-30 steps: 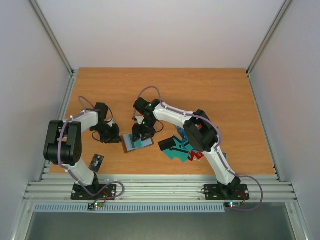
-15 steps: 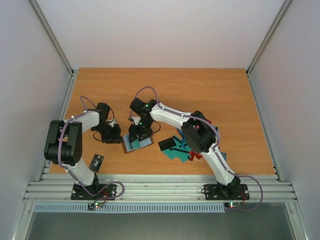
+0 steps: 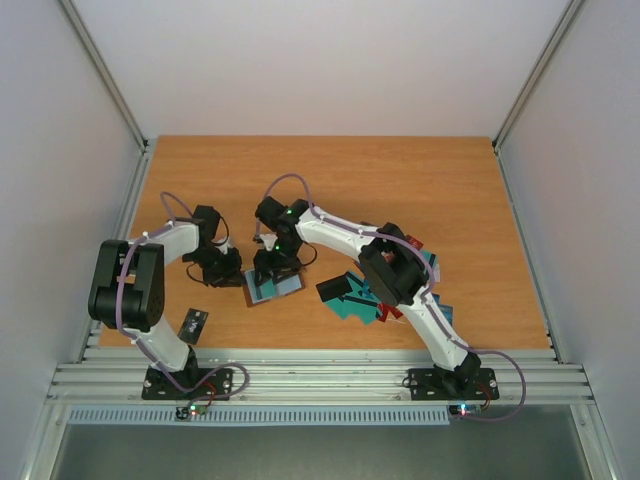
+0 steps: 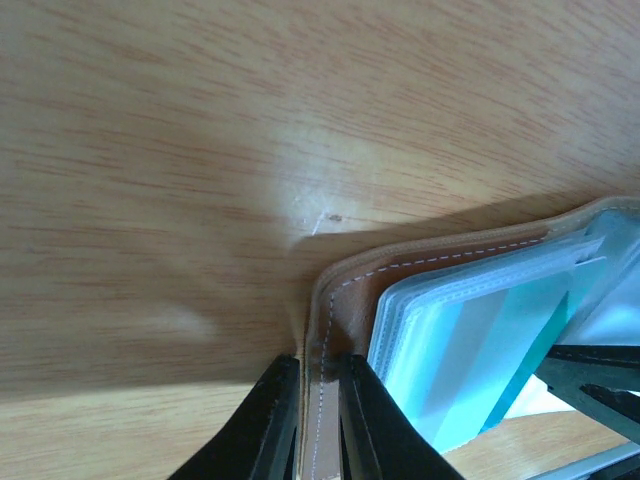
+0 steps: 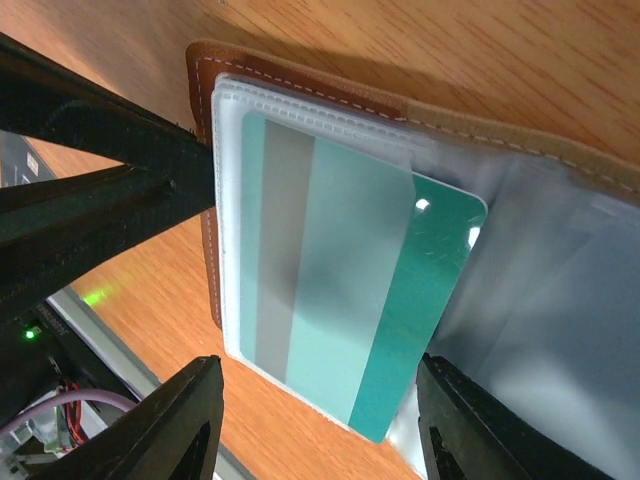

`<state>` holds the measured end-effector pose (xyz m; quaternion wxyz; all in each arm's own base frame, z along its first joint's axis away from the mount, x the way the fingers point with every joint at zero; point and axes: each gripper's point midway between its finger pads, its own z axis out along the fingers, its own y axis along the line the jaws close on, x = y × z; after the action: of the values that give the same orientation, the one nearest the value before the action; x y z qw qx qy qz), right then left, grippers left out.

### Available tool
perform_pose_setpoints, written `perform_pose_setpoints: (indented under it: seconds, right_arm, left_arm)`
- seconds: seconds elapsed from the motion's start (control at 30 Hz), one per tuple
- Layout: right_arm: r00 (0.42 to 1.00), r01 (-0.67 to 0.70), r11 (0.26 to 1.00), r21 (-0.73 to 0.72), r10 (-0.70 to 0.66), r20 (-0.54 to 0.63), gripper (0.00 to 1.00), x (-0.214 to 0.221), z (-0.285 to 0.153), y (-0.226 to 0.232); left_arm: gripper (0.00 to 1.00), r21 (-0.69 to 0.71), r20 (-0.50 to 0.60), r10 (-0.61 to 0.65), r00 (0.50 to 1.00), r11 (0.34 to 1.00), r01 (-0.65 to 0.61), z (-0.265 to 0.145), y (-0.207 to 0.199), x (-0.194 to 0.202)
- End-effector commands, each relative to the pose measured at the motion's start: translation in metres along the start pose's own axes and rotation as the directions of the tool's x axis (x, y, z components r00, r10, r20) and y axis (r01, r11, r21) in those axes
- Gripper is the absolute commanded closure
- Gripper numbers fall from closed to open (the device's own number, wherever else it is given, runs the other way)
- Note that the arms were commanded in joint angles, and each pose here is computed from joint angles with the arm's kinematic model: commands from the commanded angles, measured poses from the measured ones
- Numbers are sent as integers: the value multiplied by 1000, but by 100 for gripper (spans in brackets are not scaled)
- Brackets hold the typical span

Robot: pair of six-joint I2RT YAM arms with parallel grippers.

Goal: Put the credit cards into the card holder

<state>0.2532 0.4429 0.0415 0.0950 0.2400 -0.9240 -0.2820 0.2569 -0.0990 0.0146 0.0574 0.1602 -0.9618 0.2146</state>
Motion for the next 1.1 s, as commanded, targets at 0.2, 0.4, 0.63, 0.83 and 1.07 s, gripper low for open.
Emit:
perform_pose_setpoints:
  seconds: [0.2,0.4,0.63,0.83,1.07]
  right_arm:
    - [999,30,999,-16,-30,-27,46,1,12,15]
    - [999,34,999,-41,-35,-24,46,0,9,21]
    - [998,54,997,-48,-55,-17,45,1,1,27]
    - [997,73,997,-11,-72,19,45,4,-22,27]
    - [992,56,998,32,-59,112,43,13,-72,21]
  left_arm:
    - [85,-59,-21,2,1000,998,-3,18,14,2]
    - [85,-65,-15,12,1000,998,-13,15,12,-1]
    - [85,-89,10,26,1000,996,-25,4,11,-6]
    - [80,-127,64,41,997,991,-33,-14,15,-12]
    - [72,-159,151,85,985,985,-61,-54,8,-14]
